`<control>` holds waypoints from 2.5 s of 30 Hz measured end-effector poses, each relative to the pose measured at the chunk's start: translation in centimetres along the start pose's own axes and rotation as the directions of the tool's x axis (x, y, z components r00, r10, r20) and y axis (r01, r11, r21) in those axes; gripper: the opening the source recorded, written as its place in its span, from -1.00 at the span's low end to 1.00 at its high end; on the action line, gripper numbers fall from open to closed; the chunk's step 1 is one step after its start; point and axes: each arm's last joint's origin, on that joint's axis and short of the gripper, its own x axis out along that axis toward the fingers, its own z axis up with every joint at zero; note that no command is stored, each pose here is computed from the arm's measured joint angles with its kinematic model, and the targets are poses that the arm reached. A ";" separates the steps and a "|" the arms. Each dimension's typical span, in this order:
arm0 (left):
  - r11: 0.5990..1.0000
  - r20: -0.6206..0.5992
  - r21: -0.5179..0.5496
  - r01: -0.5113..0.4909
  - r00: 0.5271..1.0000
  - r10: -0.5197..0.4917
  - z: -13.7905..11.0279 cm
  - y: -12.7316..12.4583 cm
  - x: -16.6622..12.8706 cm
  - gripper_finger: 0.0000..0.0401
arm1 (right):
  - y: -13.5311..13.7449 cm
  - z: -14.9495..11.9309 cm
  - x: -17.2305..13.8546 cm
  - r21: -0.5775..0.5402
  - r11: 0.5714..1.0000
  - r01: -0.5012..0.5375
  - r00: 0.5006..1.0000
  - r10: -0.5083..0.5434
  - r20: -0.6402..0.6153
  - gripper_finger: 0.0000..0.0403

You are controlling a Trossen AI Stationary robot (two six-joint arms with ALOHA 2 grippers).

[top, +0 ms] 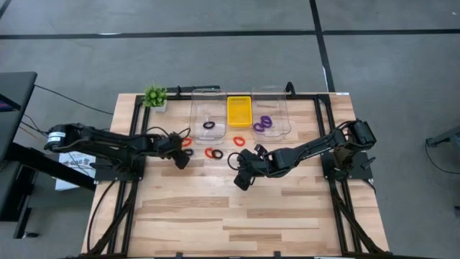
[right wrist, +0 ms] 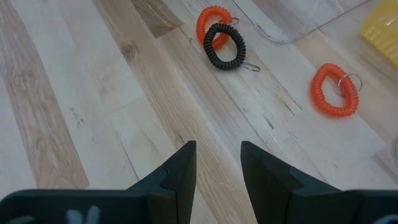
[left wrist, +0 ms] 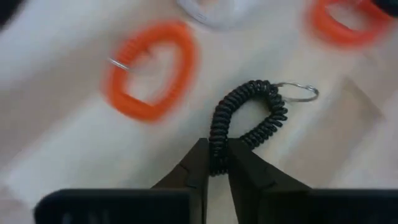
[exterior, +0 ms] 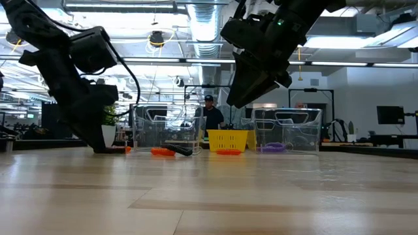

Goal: Sort spring keychains
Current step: Put the left black spring keychain into the left transparent bin

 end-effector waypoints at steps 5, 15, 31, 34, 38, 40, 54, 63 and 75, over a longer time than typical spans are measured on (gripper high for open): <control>0.995 -0.035 -0.004 0.101 0.994 -0.101 -0.5 -0.7 -0.7 -0.78 | 0.0 0.0 0.0 0.000 1.000 0.000 1.000 0.000 0.000 -0.42; 0.984 -0.028 -0.012 0.180 0.983 -0.180 -1.2 -1.8 -1.7 -0.84 | 0.0 0.0 0.0 -0.001 1.000 0.002 1.000 -0.002 0.001 -0.42; 0.970 -0.001 -0.039 0.238 0.971 -0.239 -1.6 -2.8 -2.3 -0.85 | 0.0 0.0 0.0 -0.001 1.000 0.002 1.000 -0.002 0.001 -0.42; 0.961 0.007 -0.037 0.274 0.962 -0.274 -1.6 -3.2 -2.5 -0.85 | 0.0 0.0 0.0 -0.001 1.000 0.002 1.000 -0.002 0.001 -0.42; 0.946 0.037 -0.021 0.323 0.946 -0.322 -1.4 -3.8 -2.7 -0.85 | 0.0 0.0 0.0 -0.001 1.000 0.002 1.000 -0.002 0.001 -0.42; 0.935 0.060 0.009 0.354 0.933 -0.354 -1.3 -4.2 -2.9 -0.85 | 0.0 0.0 0.0 -0.001 1.000 0.002 1.000 -0.002 0.001 -0.42; 0.885 0.154 0.084 0.458 0.871 -0.466 -0.6 -5.4 -3.6 -0.85 | 0.0 0.0 0.0 -0.001 1.000 0.001 1.000 -0.001 0.000 -0.42; 0.852 0.221 0.089 0.517 0.824 -0.523 0.0 -6.0 -4.0 -0.85 | 0.0 0.0 0.0 -0.001 1.000 0.001 1.000 -0.001 0.000 -0.42; 0.820 0.276 0.097 0.563 0.777 -0.566 0.6 -6.4 -4.5 -0.85 | 0.0 0.0 0.0 -0.001 1.000 0.001 1.000 -0.001 0.000 -0.42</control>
